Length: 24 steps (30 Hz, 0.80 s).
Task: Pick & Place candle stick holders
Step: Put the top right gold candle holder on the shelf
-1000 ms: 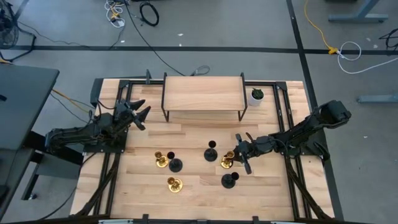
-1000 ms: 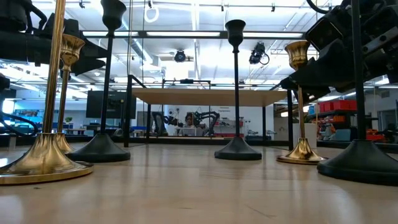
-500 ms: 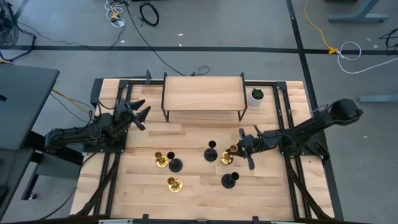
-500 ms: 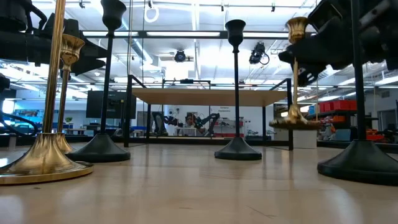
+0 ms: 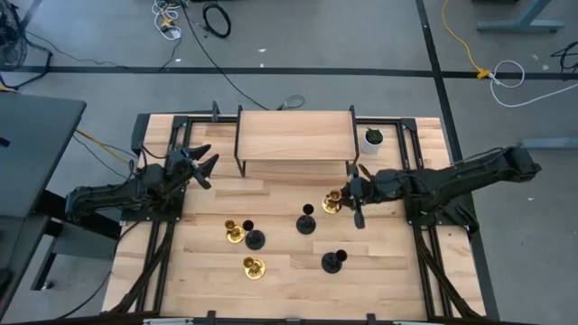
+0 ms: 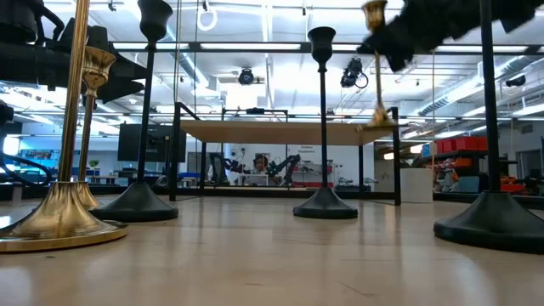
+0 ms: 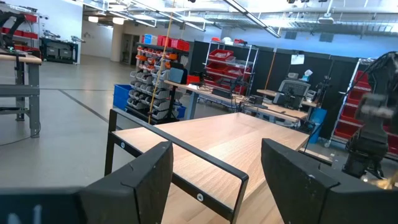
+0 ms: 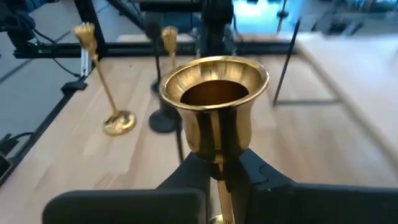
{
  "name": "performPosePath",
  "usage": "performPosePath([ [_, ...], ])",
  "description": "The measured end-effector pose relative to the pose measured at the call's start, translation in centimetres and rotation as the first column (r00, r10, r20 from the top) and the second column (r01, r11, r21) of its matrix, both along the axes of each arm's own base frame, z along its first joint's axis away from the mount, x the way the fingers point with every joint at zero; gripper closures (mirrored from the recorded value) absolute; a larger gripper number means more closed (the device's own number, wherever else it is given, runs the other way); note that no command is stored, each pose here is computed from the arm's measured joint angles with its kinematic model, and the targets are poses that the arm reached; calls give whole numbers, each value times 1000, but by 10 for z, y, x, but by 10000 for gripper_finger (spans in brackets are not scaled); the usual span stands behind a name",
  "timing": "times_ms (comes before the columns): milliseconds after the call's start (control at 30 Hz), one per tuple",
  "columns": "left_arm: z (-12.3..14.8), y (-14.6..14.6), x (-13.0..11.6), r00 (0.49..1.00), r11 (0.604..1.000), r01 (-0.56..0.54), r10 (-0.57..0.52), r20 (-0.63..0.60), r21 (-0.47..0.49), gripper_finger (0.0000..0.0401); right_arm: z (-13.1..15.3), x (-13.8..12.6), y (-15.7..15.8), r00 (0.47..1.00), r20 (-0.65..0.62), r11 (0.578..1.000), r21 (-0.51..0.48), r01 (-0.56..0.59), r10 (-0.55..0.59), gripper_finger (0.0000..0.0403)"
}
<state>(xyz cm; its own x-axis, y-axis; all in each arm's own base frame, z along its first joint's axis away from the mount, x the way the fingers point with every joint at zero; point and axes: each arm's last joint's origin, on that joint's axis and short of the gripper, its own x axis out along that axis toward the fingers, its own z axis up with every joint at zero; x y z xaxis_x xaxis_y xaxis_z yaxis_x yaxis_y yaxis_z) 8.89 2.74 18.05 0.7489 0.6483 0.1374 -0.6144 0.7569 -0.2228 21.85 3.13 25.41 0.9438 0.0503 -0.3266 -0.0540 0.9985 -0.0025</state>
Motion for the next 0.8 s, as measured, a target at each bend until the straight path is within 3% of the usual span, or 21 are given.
performPosePath([
  [133,0,0,0,1000,1000,0,0,0,0,156,24,-1,-7,999,40,999,-40,16,-14,381],
  [500,0,0,0,1000,1000,0,0,0,0,156,68,-15,-40,979,70,977,-86,197,-192,381],
  [800,0,0,0,1000,1000,0,0,0,0,156,73,-20,-79,954,70,948,-110,298,-292,381],
])
